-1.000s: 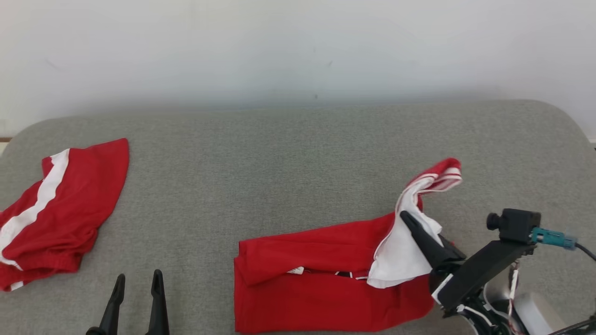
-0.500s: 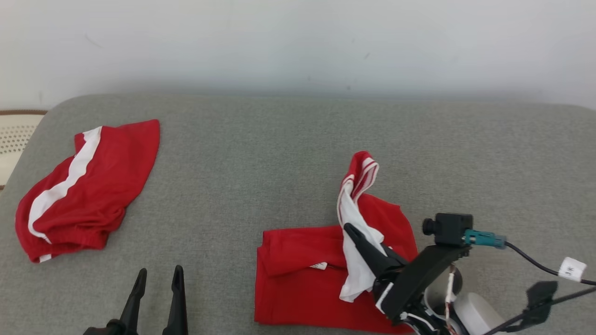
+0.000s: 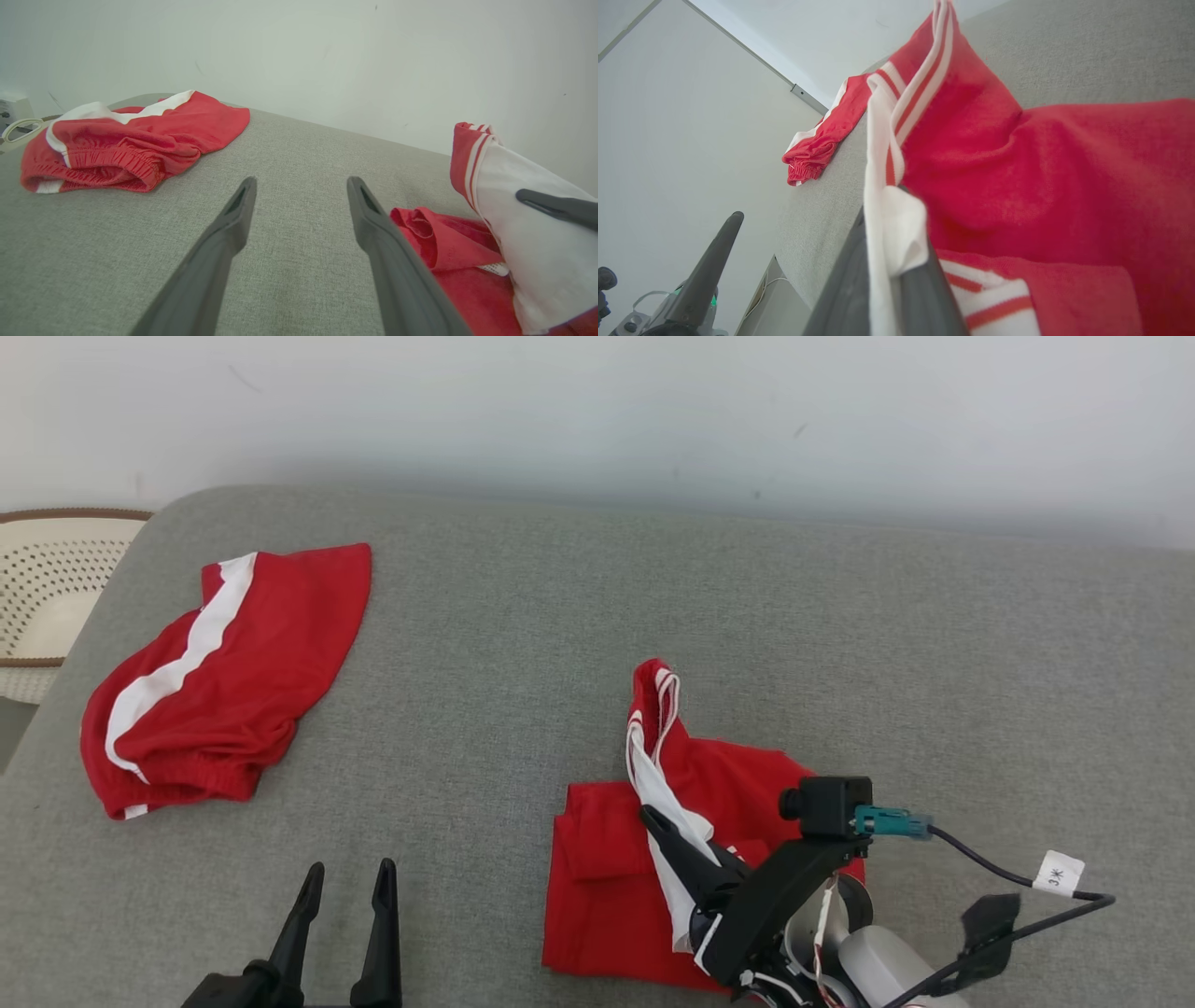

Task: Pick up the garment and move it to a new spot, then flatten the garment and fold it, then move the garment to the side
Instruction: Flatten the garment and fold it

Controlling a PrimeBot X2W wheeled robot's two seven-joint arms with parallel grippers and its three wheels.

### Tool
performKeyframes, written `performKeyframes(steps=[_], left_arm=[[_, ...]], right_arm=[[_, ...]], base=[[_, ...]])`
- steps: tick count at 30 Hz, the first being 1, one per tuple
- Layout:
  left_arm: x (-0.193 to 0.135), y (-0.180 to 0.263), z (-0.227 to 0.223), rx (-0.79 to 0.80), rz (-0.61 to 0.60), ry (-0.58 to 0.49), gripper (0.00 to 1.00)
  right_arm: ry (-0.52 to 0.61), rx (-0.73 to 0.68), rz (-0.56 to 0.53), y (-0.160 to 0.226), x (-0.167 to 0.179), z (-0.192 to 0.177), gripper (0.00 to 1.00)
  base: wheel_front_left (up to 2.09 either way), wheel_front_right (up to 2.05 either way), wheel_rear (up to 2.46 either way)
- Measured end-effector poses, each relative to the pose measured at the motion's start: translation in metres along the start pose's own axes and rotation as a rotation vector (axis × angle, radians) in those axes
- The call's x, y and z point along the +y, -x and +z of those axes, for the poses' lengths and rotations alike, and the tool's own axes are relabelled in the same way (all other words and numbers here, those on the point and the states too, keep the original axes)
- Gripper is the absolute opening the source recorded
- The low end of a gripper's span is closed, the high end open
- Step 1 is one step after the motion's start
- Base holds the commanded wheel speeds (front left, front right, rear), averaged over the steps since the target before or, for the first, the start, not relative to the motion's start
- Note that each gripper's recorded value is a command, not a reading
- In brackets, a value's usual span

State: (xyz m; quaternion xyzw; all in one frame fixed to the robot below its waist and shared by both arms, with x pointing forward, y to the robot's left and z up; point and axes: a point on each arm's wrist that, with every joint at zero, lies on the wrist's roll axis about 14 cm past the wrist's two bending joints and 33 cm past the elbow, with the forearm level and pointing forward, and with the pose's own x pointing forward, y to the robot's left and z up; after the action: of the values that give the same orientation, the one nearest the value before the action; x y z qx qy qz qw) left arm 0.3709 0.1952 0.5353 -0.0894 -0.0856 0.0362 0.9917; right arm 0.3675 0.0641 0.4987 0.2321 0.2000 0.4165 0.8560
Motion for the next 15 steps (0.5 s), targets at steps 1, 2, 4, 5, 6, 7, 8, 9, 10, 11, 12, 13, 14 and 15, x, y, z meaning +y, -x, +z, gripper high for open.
performKeyframes(steps=[1, 2, 4, 5, 6, 7, 8, 9, 10, 11, 12, 13, 14, 15], left_arm=[[0.001, 0.0, -0.001, 0.003, 0.003, 0.0, 1.0], [0.002, 0.001, -0.001, 0.005, 0.006, -0.001, 1.0], [0.004, 0.001, -0.003, 0.01, 0.013, 0.0, 1.0], [0.005, 0.001, -0.003, 0.011, 0.014, -0.001, 1.0], [0.005, 0.001, -0.003, 0.011, 0.013, 0.0, 1.0], [0.005, 0.001, -0.003, 0.01, 0.013, 0.0, 1.0], [0.006, 0.001, -0.002, 0.01, 0.014, 0.0, 1.0], [0.006, 0.001, -0.002, 0.01, 0.015, 0.0, 1.0], [0.006, 0.001, -0.002, 0.009, 0.015, 0.0, 1.0], [0.006, 0.001, -0.002, 0.008, 0.015, 0.0, 1.0], [0.006, 0.001, -0.002, 0.007, 0.015, 0.0, 1.0], [0.006, 0.001, -0.001, 0.005, 0.014, 0.001, 1.0], [0.005, 0.0, 0.0, 0.003, 0.012, 0.001, 1.0], [0.005, 0.0, 0.0, 0.001, 0.011, 0.002, 1.0]], right_arm=[[0.003, 0.008, -0.001, -0.002, 0.0, -0.003, 0.0], [0.004, 0.01, -0.001, -0.004, 0.0, -0.005, 0.0], [-0.007, 0.022, -0.001, -0.008, 0.0, -0.011, 0.0], [-0.009, 0.021, 0.0, -0.009, 0.0, -0.011, 0.45], [-0.013, 0.015, 0.004, -0.01, 0.002, -0.01, 1.0], [-0.018, 0.003, 0.012, -0.01, 0.004, -0.007, 1.0], [-0.023, -0.012, 0.024, -0.011, 0.008, -0.004, 1.0], [-0.027, -0.027, 0.037, -0.011, 0.012, 0.0, 1.0], [-0.033, -0.046, 0.051, -0.011, 0.016, 0.005, 1.0], [-0.04, -0.069, 0.065, -0.01, 0.02, 0.012, 1.0], [-0.044, -0.096, 0.076, -0.008, 0.023, 0.02, 1.0], [-0.044, -0.125, 0.085, -0.006, 0.025, 0.028, 1.0], [-0.044, -0.154, 0.091, -0.003, 0.026, 0.036, 1.0], [-0.047, -0.186, 0.095, 0.0, 0.026, 0.044, 1.0]], base=[[0.0, 0.0, 0.0], [0.0, 0.0, 0.0], [0.0, 0.0, 0.0], [0.0, 0.0, 0.0], [0.0, 0.0, 0.0], [0.0, 0.0, 0.0], [0.0, 0.0, 0.0], [0.0, 0.0, 0.0], [0.0, 0.0, 0.0], [0.0, 0.0, 0.0], [0.0, 0.0, 0.0], [0.0, 0.0, 0.0], [0.0, 0.0, 0.0], [0.0, 0.0, 0.0]])
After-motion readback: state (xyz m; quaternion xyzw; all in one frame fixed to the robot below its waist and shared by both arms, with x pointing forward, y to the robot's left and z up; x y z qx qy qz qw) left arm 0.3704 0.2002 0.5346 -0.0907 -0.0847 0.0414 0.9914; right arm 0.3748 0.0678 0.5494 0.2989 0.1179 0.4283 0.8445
